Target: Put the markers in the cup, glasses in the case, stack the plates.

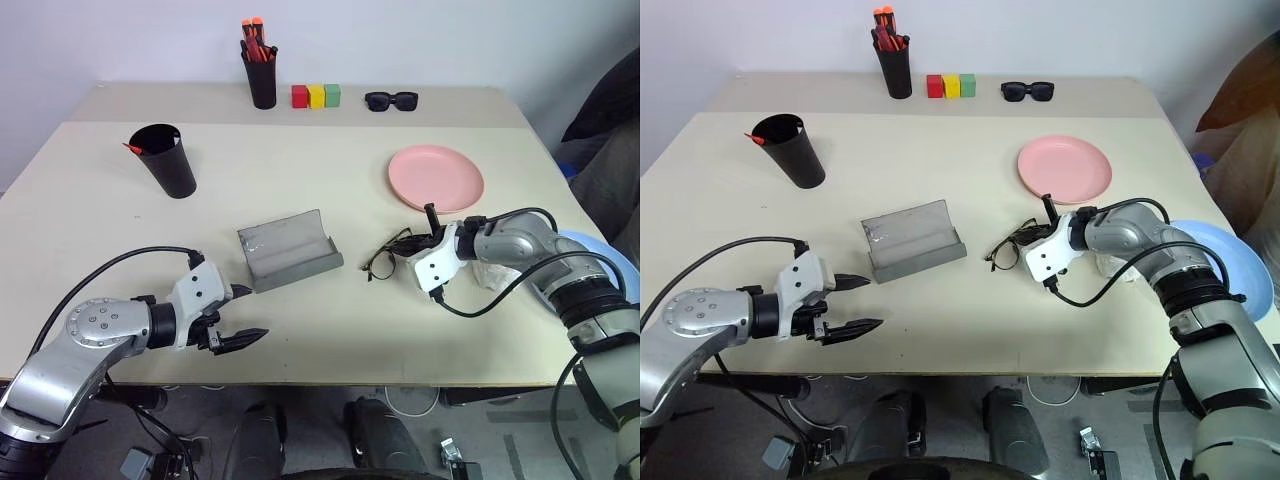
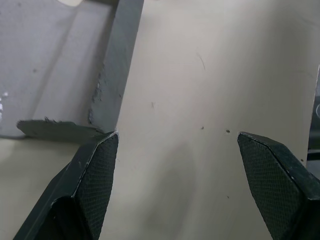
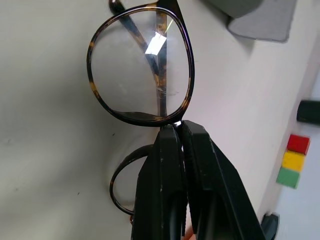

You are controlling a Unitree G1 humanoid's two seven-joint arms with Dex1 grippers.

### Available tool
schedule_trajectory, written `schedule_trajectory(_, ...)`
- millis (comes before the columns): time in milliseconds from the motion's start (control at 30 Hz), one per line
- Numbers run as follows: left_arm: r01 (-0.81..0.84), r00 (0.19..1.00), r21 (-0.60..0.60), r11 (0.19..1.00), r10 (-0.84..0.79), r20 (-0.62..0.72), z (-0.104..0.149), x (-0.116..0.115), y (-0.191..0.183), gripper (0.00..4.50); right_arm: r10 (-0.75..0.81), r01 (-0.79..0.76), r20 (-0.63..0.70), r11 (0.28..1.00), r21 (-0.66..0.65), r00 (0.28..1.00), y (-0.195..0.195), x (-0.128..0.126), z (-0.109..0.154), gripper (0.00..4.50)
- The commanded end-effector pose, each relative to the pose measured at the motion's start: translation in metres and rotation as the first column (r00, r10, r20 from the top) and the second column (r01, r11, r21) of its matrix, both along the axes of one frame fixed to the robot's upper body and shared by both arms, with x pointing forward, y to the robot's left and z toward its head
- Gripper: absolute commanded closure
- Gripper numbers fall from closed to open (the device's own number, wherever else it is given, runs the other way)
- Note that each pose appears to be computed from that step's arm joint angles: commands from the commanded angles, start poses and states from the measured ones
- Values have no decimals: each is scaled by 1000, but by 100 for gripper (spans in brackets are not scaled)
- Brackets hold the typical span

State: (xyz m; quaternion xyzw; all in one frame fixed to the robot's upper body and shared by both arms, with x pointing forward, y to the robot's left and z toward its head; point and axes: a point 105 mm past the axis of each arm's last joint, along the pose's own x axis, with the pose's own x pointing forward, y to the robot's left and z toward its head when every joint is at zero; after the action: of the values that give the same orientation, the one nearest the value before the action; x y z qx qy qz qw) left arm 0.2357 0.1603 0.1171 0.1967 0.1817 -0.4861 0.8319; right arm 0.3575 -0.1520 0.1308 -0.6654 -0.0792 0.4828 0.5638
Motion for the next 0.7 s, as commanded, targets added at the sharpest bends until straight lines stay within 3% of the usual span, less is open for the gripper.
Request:
schedule_trajectory(33,-39,997,2,999,39,63,8,5,8,59,-51,51,-2,991,127,999,12,2,35,447)
schedule_trajectory(200,-145,987,-21,989,146,71,1,9,31,59,-137,149,-75,968,203,988,35,0,65,447)
schedule_trajectory(400,-221,973,-28,975,223,57,-8,4,58,59,-93,128,-126,941,314,988,93,-16,94,447)
schedule_trajectory(567,-251,966,-21,968,252,61,-8,1,70,59,-40,117,-199,914,389,979,148,-25,84,447)
schedule_trajectory(700,-258,964,-20,966,259,63,-7,0,71,59,-49,137,-225,909,394,973,168,-23,71,447)
